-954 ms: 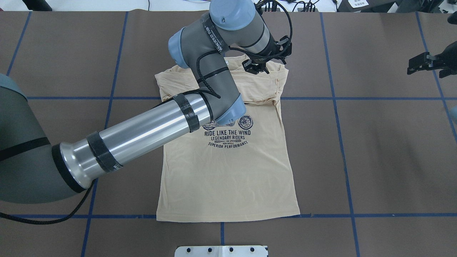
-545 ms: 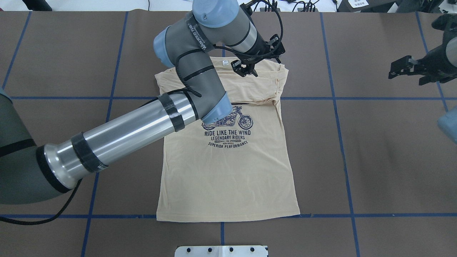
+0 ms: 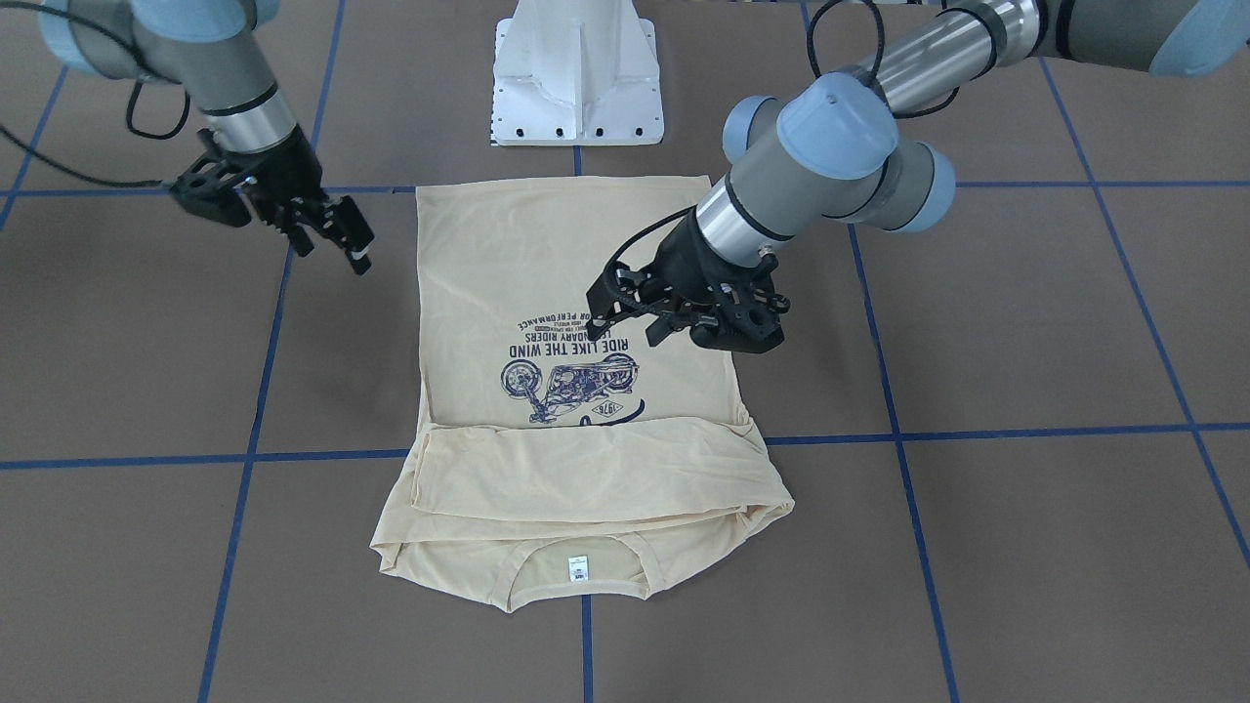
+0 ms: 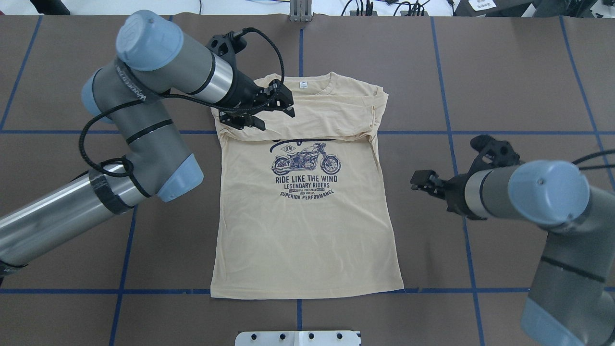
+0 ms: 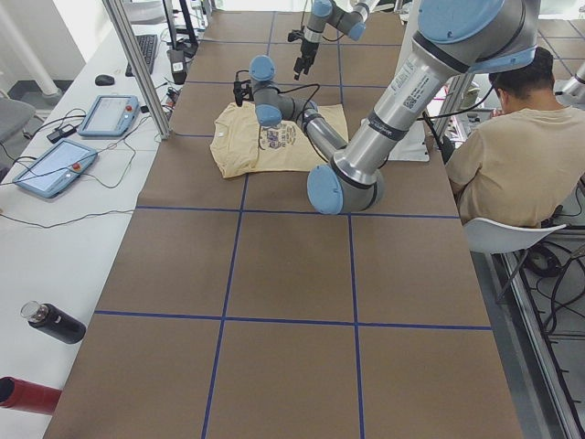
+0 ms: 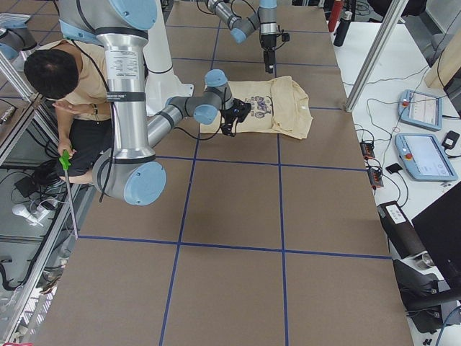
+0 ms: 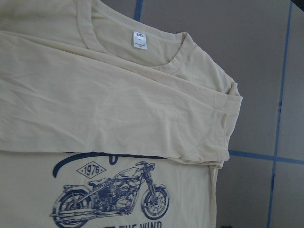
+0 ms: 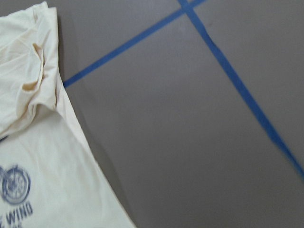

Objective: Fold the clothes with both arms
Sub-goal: 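Release the sleeve with the left gripper while the right gripper moves to the hem corner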

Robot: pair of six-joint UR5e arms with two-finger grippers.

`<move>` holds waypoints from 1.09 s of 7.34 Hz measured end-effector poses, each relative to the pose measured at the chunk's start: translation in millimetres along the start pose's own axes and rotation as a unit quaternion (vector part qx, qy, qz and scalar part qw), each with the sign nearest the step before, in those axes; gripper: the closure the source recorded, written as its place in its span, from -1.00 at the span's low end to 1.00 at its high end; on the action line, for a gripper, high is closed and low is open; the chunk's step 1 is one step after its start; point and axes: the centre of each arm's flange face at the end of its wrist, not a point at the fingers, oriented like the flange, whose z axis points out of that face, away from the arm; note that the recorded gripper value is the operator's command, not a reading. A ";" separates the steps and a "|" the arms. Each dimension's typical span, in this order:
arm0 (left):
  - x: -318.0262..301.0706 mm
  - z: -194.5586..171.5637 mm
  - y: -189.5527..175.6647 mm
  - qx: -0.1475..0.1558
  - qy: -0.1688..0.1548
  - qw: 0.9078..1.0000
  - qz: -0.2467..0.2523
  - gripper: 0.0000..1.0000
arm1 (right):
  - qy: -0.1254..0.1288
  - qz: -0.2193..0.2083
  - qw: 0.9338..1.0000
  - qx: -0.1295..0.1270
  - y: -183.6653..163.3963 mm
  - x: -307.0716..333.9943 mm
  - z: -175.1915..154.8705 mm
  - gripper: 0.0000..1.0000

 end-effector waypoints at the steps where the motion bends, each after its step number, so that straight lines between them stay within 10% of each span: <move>1: -17.0 -14.3 3.0 0.004 -0.006 1.000 0.013 -0.60 | -0.005 0.021 1.000 0.001 56.8 8.6 4.4 -0.85; 8: -38.2 -22.7 3.9 0.008 -0.017 1.000 0.016 -0.60 | 0.010 0.050 0.999 -0.001 145.7 34.0 34.0 -0.80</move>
